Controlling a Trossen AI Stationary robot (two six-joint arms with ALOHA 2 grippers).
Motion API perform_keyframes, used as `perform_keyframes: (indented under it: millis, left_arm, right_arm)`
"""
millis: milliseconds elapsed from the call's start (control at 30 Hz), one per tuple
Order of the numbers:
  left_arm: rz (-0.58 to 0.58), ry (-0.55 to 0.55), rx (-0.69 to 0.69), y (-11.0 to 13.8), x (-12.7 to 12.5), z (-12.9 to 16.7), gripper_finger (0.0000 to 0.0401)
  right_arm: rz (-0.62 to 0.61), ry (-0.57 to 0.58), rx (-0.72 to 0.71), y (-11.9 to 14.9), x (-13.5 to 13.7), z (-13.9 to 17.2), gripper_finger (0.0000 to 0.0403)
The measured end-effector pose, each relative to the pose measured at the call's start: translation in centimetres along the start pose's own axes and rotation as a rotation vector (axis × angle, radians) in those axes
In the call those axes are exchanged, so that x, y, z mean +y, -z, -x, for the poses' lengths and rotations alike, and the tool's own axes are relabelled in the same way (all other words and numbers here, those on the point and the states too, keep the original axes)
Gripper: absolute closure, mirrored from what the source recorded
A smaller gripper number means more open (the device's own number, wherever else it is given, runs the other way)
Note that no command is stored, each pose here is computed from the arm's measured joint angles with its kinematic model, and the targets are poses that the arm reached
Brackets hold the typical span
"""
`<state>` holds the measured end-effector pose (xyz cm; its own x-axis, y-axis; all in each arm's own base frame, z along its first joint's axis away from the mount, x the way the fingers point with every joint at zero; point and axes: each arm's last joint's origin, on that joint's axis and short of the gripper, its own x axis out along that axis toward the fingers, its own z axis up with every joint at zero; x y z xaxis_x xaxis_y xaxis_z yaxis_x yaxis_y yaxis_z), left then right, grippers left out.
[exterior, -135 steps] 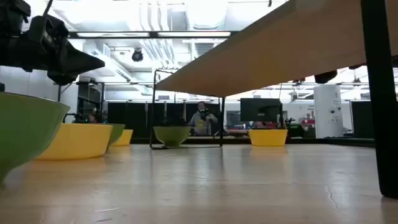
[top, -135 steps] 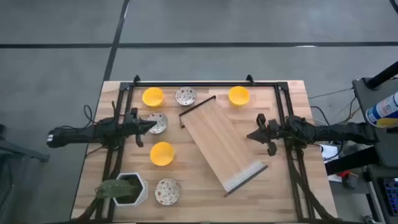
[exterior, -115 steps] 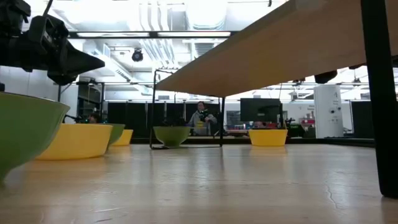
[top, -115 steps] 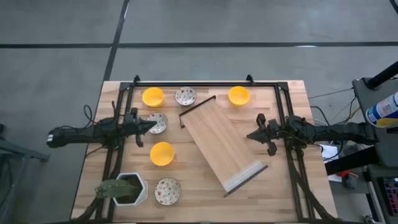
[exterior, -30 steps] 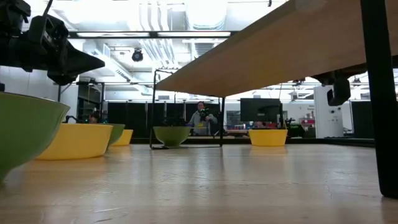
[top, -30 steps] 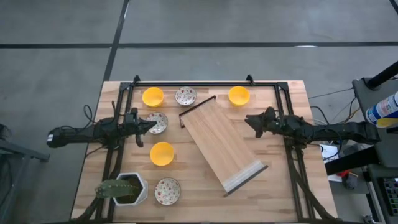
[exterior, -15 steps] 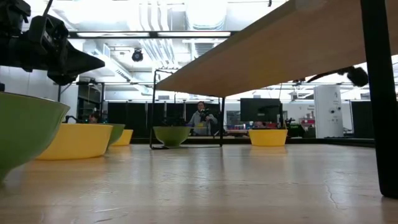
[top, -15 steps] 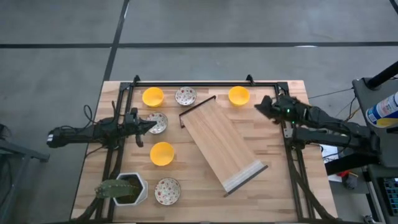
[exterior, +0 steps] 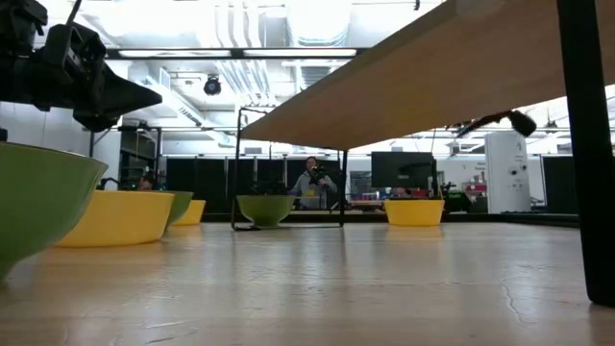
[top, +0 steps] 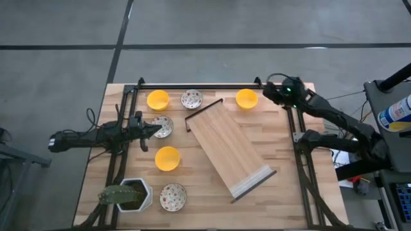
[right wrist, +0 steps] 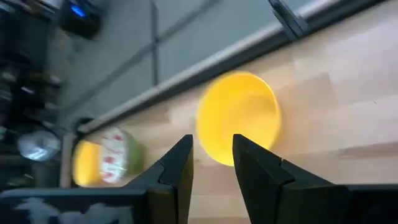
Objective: Pick & Place Mini bowls
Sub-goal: Put the top right yellow bowl on the shelf
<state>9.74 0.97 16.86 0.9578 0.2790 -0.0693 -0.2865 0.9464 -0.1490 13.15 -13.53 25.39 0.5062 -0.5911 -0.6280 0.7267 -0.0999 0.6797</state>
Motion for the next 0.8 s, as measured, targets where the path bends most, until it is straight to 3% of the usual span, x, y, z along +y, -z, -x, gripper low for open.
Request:
perform_keyframes:
  millis: [433, 800]
  left_arm:
    - [0.000, 0.000, 0.000, 0.0, 0.0, 0.0, 0.0401]
    - [0.000, 0.000, 0.000, 0.0, 0.0, 0.0, 0.0401]
  right_arm:
    - [0.122, 0.202, 0.187, -2.5, 1.1, -8.3, 0.0294]
    - [0.234, 0.394, 0.311, -4.6, 0.9, -13.0, 0.0296]
